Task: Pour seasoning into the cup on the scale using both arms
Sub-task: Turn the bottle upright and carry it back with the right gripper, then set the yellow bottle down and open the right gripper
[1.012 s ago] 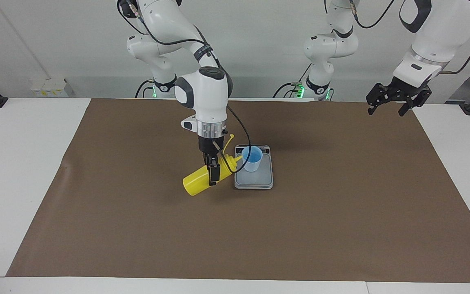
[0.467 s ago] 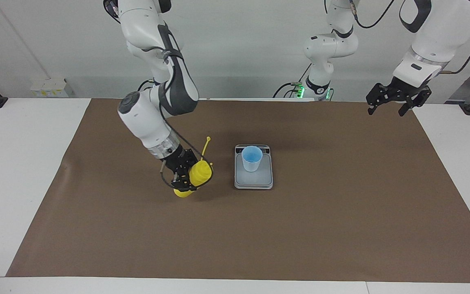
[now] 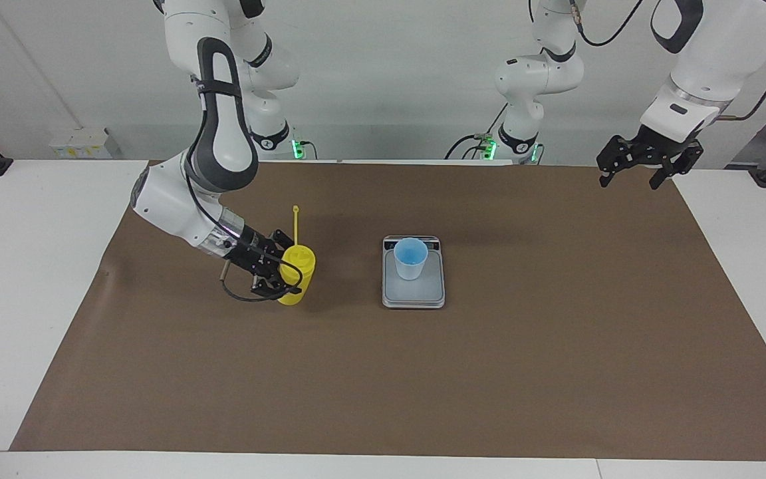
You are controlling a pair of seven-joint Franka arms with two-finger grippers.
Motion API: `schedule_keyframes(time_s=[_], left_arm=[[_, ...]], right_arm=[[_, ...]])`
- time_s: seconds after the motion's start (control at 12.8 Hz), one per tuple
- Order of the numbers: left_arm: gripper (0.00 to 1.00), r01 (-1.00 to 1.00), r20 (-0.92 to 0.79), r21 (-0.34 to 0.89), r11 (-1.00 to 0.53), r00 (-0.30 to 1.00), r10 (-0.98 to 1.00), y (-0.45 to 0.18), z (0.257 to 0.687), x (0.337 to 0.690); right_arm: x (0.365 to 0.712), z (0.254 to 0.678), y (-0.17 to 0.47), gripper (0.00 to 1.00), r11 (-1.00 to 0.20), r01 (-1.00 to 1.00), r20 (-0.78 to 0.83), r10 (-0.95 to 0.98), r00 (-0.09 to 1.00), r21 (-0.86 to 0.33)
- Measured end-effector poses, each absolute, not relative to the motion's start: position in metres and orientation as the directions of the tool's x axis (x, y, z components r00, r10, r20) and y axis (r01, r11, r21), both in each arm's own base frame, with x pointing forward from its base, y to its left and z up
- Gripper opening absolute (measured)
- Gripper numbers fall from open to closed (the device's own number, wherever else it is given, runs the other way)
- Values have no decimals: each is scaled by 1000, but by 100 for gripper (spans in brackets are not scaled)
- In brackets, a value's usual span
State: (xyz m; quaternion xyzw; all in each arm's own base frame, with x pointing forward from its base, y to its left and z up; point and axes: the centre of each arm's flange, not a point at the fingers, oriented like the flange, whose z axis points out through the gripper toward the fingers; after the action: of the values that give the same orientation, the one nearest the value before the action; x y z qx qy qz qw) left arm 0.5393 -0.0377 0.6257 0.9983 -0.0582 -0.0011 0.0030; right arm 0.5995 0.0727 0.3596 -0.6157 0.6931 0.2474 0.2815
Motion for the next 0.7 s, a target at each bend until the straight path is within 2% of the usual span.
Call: schedule_keyframes(time_s=[0.23,0.39,0.54,0.7], left_arm=[[100,-116,-2,6,-993,993,-116,-38,626,539],[100,-116,-2,6,-993,993,-116,-38,626,539],[100,-116,-2,6,-993,993,-116,-38,626,539],[100,-116,-2,6,-993,993,-116,-38,626,539]], right_arm=[[572,339,62,58,113,-994,-727,-683,-75,-3],[568,341,62,76,110,-994,-726,-684,-71,-7],[568,349,60,99,114,-993,-727,-684,-63,-21],[568,354,55,100,111,-993,-719,-693,-53,-33]])
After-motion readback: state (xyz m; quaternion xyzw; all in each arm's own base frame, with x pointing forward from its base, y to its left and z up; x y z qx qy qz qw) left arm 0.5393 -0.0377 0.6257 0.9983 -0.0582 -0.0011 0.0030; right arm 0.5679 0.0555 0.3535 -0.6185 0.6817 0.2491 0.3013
